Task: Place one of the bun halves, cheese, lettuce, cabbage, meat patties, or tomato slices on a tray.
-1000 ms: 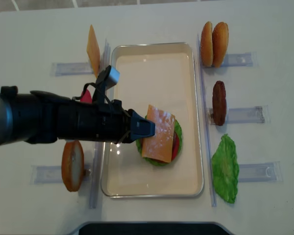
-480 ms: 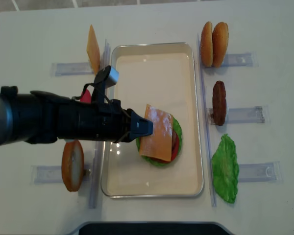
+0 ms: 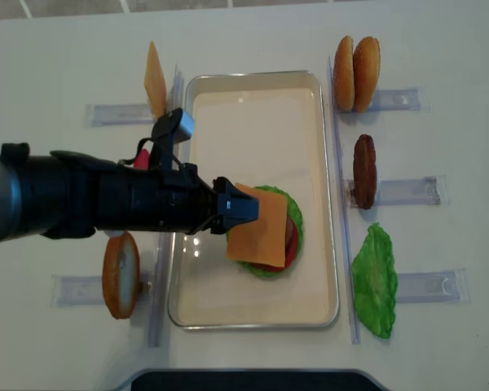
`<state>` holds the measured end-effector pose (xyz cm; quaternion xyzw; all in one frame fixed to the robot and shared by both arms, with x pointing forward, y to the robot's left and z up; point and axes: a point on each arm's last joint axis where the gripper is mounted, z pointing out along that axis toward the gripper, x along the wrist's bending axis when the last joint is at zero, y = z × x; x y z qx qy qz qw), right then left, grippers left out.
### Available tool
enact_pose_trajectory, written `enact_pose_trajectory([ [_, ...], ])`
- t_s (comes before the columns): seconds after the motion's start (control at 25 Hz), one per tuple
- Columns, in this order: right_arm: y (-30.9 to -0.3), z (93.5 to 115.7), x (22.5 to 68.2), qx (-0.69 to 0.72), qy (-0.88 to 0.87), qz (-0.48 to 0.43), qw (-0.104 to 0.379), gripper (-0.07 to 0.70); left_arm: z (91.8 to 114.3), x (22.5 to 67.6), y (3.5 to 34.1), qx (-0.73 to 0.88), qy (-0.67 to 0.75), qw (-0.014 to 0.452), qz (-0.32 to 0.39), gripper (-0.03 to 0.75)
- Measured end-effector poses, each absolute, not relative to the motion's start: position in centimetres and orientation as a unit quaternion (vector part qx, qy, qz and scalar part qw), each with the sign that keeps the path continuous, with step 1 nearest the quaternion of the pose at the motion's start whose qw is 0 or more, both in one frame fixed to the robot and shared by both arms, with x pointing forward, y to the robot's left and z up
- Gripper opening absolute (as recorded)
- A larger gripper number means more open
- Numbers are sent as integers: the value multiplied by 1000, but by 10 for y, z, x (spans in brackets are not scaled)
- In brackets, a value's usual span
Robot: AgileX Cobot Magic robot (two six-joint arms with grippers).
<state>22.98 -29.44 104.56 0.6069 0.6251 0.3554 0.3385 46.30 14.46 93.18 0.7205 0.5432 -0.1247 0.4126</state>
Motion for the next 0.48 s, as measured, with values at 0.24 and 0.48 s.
enact_pose_trajectory([
  [0.24, -294, 1046, 230, 607, 625, 355, 338, 361, 947, 465, 149, 731, 537, 411, -88, 566],
  [0.48, -294, 1046, 230, 607, 625, 355, 338, 361, 990, 468, 153, 747, 516, 417, -43, 566],
])
